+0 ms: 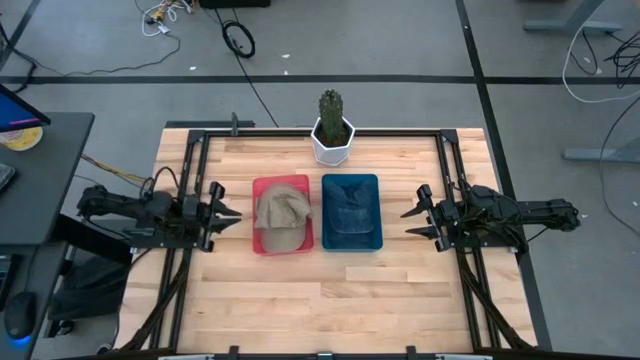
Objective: Pick & Place hat
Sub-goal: Return to Home Position
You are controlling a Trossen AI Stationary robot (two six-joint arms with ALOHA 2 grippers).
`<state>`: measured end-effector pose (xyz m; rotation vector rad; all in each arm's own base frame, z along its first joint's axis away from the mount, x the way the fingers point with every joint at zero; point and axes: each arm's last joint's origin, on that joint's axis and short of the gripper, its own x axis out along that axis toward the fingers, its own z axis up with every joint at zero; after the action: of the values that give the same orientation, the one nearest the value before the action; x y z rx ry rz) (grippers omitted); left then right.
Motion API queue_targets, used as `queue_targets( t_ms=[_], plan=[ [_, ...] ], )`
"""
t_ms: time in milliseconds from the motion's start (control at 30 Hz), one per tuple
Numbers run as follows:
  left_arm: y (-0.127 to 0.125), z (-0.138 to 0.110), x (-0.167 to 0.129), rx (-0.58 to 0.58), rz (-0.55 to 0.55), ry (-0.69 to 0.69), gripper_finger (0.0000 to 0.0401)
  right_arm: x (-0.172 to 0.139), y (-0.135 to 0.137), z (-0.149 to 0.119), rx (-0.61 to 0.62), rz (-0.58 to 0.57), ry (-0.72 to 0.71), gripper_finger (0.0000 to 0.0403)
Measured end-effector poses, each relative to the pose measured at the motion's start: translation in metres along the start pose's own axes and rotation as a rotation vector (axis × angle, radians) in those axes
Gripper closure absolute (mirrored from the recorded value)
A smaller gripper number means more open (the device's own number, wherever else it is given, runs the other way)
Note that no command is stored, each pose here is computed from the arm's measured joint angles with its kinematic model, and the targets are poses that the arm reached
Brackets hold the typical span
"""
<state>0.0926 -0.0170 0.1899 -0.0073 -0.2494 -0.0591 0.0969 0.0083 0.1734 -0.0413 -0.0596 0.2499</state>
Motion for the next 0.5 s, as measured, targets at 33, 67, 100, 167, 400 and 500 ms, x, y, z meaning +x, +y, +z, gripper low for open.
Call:
queue_targets(
  t_ms=[33,67,100,167,400,500],
  plan=[
    [0.0,-0.002,0.0,0.011,-0.013,0.017,0.0341,0.0,0.0,0.0,0.0,0.0,0.0,0.0209],
    [-0.001,-0.004,0.0,0.023,-0.023,0.039,0.0341,0.0,0.0,0.0,0.0,0.0,0.0,0.0209],
    [-0.001,-0.006,0.0,0.032,-0.03,0.064,0.0341,0.0,0.0,0.0,0.0,0.0,0.0,0.0209],
    [-0.001,-0.012,-0.001,0.044,-0.034,0.117,0.0341,0.0,0.0,0.0,0.0,0.0,0.0,0.0209],
    [-0.005,-0.024,-0.002,0.077,-0.169,0.243,0.0341,0.0,0.0,0.0,0.0,0.0,0.0,0.0209],
    [-0.005,-0.024,-0.002,0.075,-0.174,0.244,0.0341,0.0,0.0,0.0,0.0,0.0,0.0,0.0209]
  ],
)
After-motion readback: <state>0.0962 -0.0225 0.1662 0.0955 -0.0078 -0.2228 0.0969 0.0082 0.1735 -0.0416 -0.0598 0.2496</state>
